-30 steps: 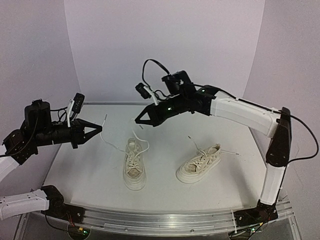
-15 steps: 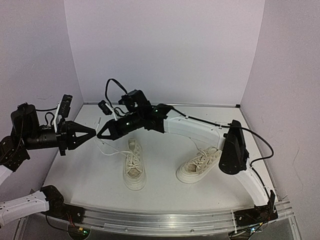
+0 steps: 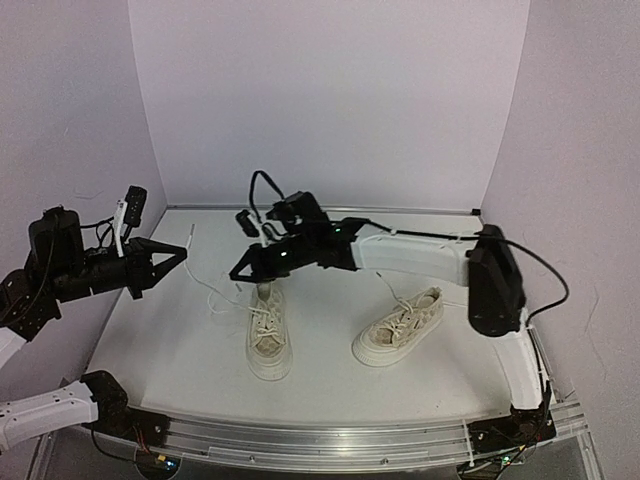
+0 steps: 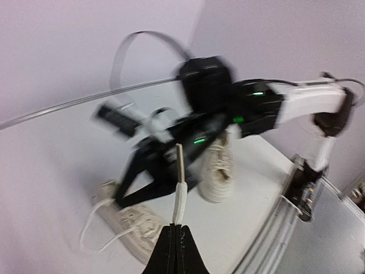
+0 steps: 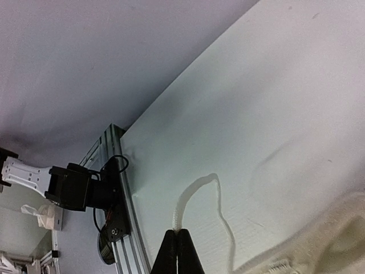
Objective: Tie the shoes
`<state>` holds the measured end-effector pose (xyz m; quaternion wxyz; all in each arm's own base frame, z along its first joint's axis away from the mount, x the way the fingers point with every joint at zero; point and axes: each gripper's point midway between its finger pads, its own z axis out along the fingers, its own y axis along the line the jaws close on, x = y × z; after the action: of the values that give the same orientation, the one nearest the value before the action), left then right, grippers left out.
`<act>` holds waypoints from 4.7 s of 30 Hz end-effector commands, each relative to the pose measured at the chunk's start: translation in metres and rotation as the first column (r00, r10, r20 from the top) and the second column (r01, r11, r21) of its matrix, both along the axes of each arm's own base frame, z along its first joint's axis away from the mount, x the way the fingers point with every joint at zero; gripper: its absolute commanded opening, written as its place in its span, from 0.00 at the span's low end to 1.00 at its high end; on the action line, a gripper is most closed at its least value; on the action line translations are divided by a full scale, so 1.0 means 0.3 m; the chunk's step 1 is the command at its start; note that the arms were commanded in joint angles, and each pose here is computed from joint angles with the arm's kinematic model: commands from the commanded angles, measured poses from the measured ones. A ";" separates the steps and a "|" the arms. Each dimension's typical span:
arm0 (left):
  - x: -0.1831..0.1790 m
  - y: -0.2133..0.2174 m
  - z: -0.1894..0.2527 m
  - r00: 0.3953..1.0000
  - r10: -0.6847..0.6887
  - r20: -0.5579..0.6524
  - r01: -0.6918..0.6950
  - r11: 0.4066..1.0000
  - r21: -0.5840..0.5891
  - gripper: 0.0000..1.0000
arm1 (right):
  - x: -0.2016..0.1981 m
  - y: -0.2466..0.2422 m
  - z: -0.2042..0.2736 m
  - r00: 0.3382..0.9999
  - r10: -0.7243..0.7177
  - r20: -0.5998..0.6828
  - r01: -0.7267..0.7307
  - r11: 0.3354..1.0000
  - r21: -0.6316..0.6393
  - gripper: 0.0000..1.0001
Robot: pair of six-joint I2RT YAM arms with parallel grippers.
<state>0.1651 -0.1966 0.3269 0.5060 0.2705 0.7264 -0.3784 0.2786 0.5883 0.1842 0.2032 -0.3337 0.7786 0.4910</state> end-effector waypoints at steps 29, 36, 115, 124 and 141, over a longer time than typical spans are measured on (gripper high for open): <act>0.320 0.396 -0.319 0.575 0.812 -0.097 -0.742 0.568 0.357 0.00 | 0.120 -1.314 0.097 0.565 -0.773 0.288 0.823 0.552 -0.135 0.00; 0.412 0.181 -0.632 0.664 0.671 -0.330 -0.529 0.733 0.427 0.00 | 0.089 -1.113 -0.048 0.757 -0.649 0.072 0.653 0.750 -0.107 0.00; 0.098 0.148 -0.101 0.960 0.281 0.003 -0.273 0.936 -0.224 0.00 | -0.054 0.016 0.168 0.999 0.004 0.047 -0.011 0.990 0.144 0.38; 0.152 0.128 -0.193 0.950 0.300 -0.087 -0.310 0.940 -0.143 0.00 | 0.038 -0.210 0.245 0.989 -0.108 0.103 0.095 0.988 0.123 0.75; 0.335 0.022 -0.582 0.918 0.361 -0.161 -0.279 0.881 0.383 0.00 | 0.111 -0.371 -0.096 0.993 -0.011 0.117 0.036 0.975 -0.220 0.44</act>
<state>0.2496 -0.1840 0.1381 0.3832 0.1458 0.8800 -0.2397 0.3203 0.4729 0.1777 0.2432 -0.3344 0.8181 0.3997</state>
